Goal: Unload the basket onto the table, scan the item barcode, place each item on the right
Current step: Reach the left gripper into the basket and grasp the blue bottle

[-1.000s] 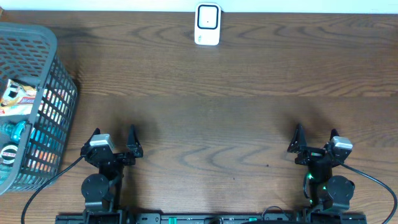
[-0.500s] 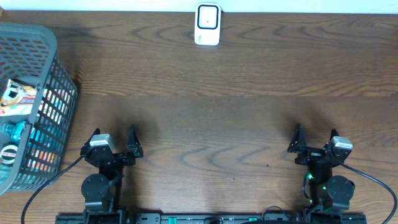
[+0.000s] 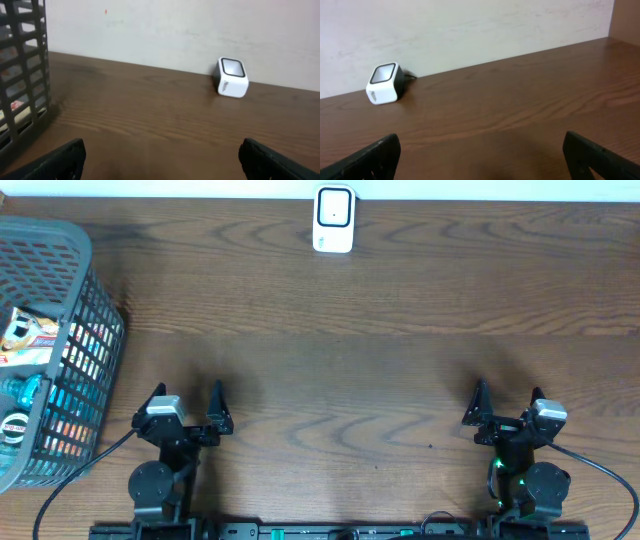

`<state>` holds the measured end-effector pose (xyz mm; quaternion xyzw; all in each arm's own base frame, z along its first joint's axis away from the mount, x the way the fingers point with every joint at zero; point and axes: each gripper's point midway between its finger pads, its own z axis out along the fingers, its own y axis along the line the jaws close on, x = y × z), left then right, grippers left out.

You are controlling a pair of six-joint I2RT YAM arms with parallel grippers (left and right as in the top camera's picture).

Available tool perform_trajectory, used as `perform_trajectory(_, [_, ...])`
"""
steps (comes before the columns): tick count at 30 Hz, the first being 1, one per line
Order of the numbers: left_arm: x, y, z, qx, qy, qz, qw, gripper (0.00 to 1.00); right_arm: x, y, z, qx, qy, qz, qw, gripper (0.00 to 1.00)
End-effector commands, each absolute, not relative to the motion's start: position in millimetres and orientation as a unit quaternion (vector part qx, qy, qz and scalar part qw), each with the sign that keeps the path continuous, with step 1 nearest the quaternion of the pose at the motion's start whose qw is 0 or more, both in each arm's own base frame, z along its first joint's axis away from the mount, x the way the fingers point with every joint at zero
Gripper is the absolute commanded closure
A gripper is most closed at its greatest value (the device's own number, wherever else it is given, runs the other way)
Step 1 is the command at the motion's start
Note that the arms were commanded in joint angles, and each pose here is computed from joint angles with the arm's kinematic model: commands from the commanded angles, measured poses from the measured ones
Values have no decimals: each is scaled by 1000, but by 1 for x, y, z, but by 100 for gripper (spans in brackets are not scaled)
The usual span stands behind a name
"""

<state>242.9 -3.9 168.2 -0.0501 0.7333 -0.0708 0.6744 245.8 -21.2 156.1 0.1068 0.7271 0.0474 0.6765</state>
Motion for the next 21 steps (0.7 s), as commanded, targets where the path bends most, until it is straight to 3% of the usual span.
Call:
perform_trajectory(1, [233,-7,220,-35,700,-76,709,2,246,-22,154,112,729,50,673,1])
perform_trajectory(12, [235,2,334,-64,700,-66,708,2,246,-22,154,112,729,50,673,1])
perform_trajectory(15, [247,26,368,-144,737,-39,659,2,246,-22,154,112,729,50,673,1])
perform_trajectory(21, [273,29,409,-151,808,-22,569,2,246,-22,154,112,729,50,673,1])
